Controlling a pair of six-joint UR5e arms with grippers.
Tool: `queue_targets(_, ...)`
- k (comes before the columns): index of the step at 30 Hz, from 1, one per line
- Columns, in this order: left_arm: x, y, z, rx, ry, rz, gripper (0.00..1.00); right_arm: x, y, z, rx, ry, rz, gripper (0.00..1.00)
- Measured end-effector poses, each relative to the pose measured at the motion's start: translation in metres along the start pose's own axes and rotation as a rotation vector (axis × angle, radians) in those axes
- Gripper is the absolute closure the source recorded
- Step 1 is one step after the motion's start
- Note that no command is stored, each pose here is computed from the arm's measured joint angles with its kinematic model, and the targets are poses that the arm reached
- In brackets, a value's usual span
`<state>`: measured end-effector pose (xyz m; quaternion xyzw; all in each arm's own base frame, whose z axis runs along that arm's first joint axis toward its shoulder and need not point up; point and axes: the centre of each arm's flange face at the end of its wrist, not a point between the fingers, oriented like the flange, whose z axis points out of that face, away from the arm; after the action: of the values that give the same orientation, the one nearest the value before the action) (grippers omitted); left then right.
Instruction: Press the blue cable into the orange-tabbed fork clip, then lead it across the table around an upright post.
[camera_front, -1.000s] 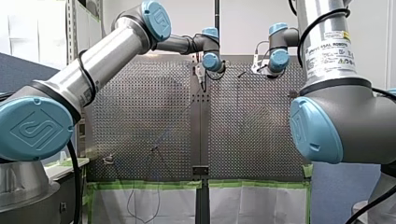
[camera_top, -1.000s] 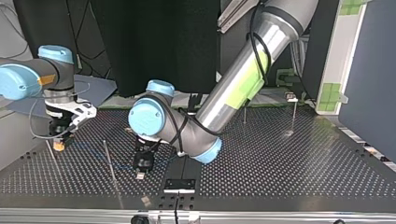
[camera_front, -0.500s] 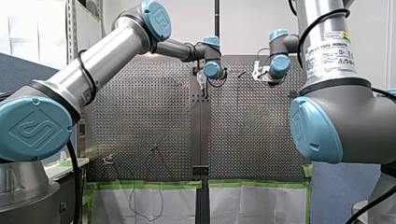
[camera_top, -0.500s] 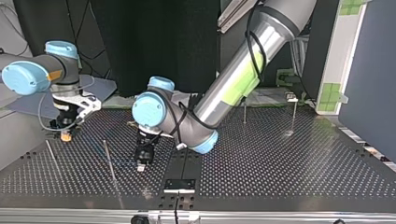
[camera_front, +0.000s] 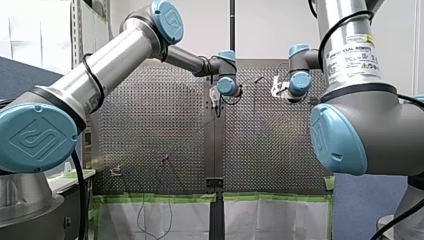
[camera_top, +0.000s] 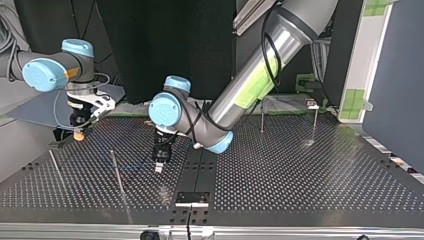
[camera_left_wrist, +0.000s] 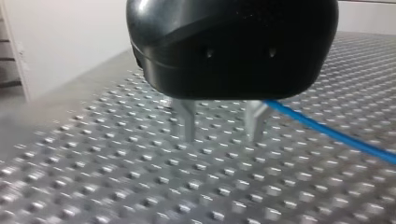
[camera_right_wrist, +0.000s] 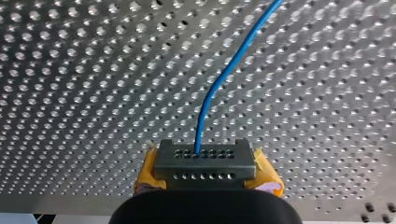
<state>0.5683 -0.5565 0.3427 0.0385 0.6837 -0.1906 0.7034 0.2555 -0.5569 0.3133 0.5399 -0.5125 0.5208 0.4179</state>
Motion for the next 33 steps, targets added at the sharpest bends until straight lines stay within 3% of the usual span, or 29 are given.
queue_targets(6,0.021,0.009,-0.005,-0.003,0.043,0.009,0.0,-0.026,-0.001,0.009,-0.002,-0.009,-0.004,1.0)
queue_targets(15,0.051,0.024,-0.014,-0.014,0.104,0.01,0.0,-0.072,0.007,0.017,-0.017,-0.04,0.004,1.0)
queue_targets(22,0.052,0.03,-0.013,-0.029,0.102,0.004,0.0,-0.1,0.016,0.031,-0.042,-0.037,0.011,1.0)
queue_targets(33,0.051,0.039,-0.009,-0.047,0.097,0.0,0.0,-0.143,0.041,0.052,-0.084,-0.041,0.023,1.0)
